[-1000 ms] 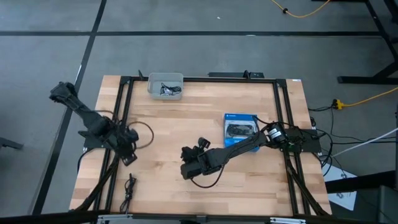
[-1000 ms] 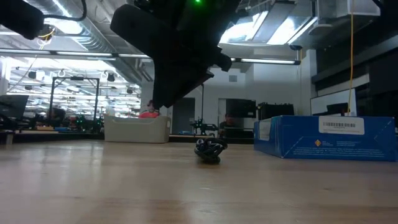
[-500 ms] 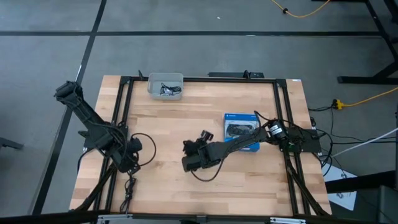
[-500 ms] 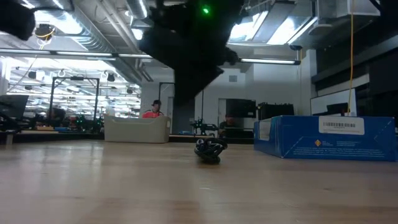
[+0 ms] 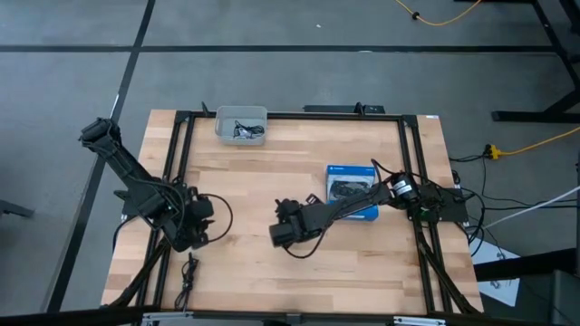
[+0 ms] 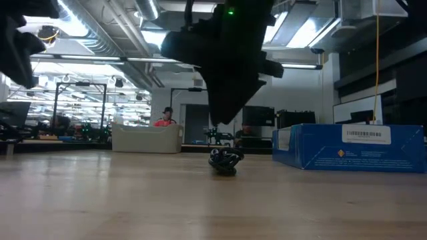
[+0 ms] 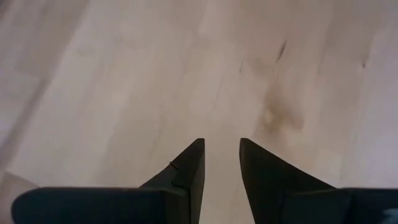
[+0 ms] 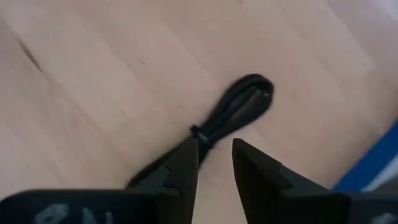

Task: Pick and place USB-C Cables
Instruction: Put the black charger cable into the gray bin

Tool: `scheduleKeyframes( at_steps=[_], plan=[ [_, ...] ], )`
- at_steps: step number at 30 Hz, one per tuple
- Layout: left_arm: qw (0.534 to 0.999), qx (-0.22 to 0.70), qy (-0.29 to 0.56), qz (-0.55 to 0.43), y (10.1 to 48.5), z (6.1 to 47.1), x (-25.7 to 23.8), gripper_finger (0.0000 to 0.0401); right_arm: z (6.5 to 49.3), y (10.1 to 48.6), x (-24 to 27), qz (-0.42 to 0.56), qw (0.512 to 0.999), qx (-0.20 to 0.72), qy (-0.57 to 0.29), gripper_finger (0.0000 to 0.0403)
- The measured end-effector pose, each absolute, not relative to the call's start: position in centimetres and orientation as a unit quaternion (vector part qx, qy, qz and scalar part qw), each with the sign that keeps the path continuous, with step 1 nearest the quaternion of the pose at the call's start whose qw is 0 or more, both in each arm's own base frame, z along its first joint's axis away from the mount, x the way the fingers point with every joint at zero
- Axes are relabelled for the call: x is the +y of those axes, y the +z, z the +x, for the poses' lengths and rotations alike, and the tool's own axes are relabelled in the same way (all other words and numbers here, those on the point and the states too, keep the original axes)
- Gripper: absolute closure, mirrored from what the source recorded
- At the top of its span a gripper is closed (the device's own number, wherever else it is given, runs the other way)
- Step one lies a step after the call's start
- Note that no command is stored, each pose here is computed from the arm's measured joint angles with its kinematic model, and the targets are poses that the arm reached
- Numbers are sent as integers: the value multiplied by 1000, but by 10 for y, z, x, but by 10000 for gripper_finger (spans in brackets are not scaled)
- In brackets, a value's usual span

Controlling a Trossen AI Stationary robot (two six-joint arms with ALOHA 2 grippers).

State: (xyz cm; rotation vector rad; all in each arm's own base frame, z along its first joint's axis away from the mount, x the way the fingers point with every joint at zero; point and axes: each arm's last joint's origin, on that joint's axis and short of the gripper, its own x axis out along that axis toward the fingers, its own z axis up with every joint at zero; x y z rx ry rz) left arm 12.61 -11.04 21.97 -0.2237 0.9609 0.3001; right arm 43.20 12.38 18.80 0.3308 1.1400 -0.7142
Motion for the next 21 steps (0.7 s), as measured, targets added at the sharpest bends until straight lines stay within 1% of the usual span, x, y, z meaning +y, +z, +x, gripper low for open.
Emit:
scheduleKeyframes(
  at_steps=[2, 5, 8, 14, 17, 21],
  plan=[
    [876, 451, 145, -90, 220, 127, -110, 308, 435, 188, 125, 177, 772, 516, -325, 299],
    [880, 449, 139, -71, 220, 127, -109, 308, 440, 189, 127, 242, 771, 477, -346, 299],
    [882, 448, 136, -57, 220, 127, -109, 308, 442, 190, 127, 314, 749, 442, -381, 299],
    [883, 449, 132, -49, 220, 127, -109, 308, 440, 188, 123, 395, 687, 464, -396, 299],
    [883, 449, 132, -49, 220, 127, -109, 308, 440, 187, 122, 413, 674, 458, -405, 299],
    [883, 449, 132, -49, 220, 127, -109, 308, 440, 187, 121, 412, 674, 457, -409, 299]
  ],
)
